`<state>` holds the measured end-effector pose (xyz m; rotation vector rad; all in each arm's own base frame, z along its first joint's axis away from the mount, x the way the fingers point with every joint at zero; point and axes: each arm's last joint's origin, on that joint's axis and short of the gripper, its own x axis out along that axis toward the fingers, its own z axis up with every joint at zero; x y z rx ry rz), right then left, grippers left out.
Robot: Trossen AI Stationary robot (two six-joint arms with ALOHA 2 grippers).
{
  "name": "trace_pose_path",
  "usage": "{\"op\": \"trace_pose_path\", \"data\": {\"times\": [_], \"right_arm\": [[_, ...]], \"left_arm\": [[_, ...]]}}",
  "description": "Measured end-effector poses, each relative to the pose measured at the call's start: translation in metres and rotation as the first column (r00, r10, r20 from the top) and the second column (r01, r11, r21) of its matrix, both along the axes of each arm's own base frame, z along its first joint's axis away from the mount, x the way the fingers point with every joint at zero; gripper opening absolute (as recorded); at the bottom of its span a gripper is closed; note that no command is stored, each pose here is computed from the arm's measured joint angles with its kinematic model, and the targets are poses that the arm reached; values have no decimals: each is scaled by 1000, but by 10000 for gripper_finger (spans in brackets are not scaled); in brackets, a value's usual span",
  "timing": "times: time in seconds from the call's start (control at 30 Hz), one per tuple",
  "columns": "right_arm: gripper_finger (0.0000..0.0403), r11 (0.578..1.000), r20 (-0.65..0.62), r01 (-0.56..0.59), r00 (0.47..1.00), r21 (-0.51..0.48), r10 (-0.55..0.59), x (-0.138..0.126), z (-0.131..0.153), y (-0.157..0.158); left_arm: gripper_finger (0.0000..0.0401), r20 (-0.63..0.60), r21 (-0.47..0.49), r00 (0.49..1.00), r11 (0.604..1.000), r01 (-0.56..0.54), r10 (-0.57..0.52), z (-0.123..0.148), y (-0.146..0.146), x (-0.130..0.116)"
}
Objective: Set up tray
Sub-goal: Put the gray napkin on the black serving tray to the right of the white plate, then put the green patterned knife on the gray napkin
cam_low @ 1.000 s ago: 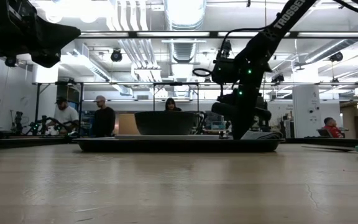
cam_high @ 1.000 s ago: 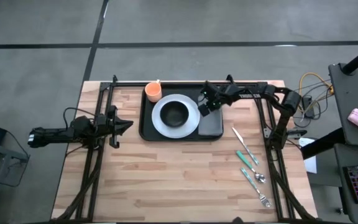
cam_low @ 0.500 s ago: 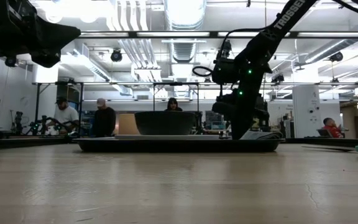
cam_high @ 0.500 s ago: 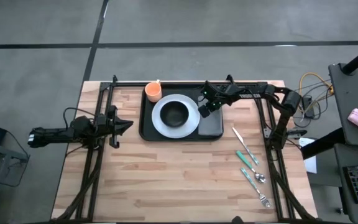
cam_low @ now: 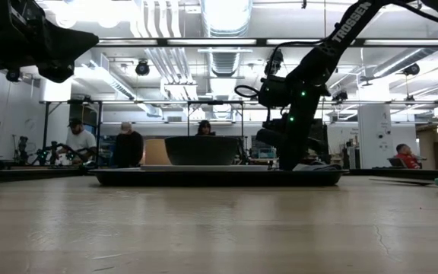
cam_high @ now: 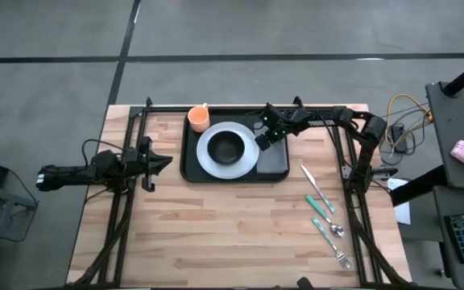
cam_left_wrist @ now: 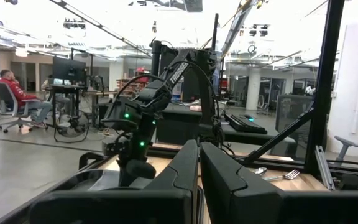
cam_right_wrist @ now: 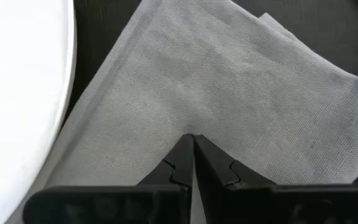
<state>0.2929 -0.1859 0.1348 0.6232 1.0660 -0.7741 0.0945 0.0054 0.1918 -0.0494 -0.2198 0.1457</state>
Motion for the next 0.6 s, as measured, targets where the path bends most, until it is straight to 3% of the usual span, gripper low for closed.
{"op": "trace_pose_path", "data": {"times": [0.17,0.3,0.6], "right_arm": [[9,1000,21,14,1000,3,-14,3,6,-1],[27,998,84,-2,996,-56,7,10,33,5],[150,999,-55,34,998,-9,-35,-15,74,29]], "left_arm": [[1,0,0,1000,1000,0,0,0,0,0],[1,0,0,1000,1000,0,0,0,0,0],[1,0,0,1000,1000,0,0,0,0,0]]}}
